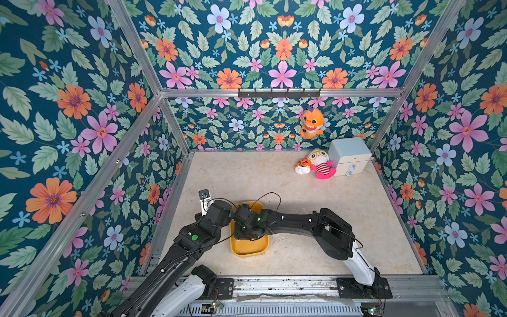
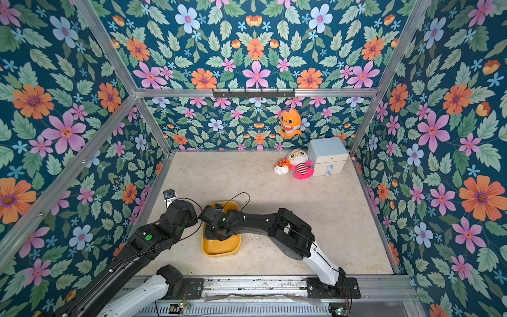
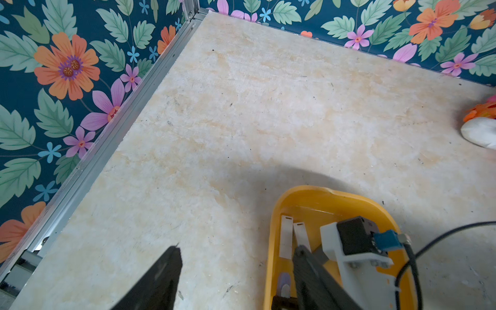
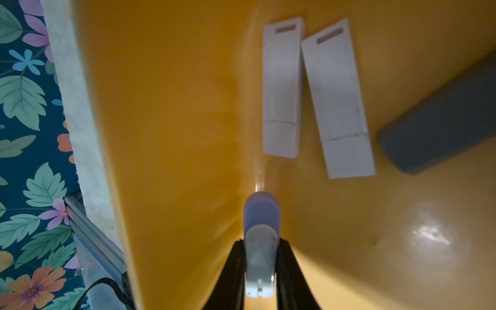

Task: Put the usb flash drive into the storage box
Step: Place the USB flash in the storage box.

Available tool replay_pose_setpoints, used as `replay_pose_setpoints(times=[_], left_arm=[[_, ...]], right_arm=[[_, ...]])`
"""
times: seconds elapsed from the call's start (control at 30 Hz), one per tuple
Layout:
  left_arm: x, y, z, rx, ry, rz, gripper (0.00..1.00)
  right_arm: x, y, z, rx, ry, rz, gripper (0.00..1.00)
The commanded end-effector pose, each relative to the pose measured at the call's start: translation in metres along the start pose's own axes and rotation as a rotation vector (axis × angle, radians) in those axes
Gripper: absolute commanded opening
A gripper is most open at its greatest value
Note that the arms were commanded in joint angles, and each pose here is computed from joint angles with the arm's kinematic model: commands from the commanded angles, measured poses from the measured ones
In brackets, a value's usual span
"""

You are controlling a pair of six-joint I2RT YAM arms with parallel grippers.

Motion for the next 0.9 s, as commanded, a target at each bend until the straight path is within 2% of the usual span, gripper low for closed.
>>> replay_pose_setpoints(times=[0.0,0.17,0.3,0.47,0.53,0.7,0.87], left_arm=[[0.000,-0.006,-0.010,-0.025,0.050,-0.016,0.71],[0.002,-0.005,-0.011,-0.021,0.045,-0.009,0.71],[0.003,-0.003,-0.011,-0.016,0.044,-0.003,0.71],[0.004,-0.002,-0.015,-0.009,0.060,0.002,0.71],[0.005,0.000,-0.023,0.016,0.106,0.015,0.71],[0.006,0.005,-0.066,0.093,0.322,0.073,0.67],[0.003,0.013,-0.129,0.191,0.497,0.137,0.61]], right_arm=[[0.001,0.003,0.006,0.004,-0.031,0.003,0.27],[-0.005,0.004,0.006,0.007,-0.043,-0.003,0.39],[-0.021,0.000,0.010,0.000,-0.065,-0.029,0.42],[-0.068,-0.010,0.009,-0.021,-0.086,-0.112,0.42],[-0.090,-0.016,-0.002,-0.016,-0.076,-0.155,0.42],[-0.152,-0.035,-0.078,0.037,0.001,-0.270,0.43],[-0.204,-0.045,-0.204,0.204,0.126,-0.390,0.43]])
Point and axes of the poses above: each gripper's point midway between its finger pads, its own x axis out along the fingers, its own z axis along the line the jaws close on, y = z × x, the point moved 2 cm from there along -x, back along the fingers, and after that the axes turned 4 degrees about x, right-handed, at the moved point
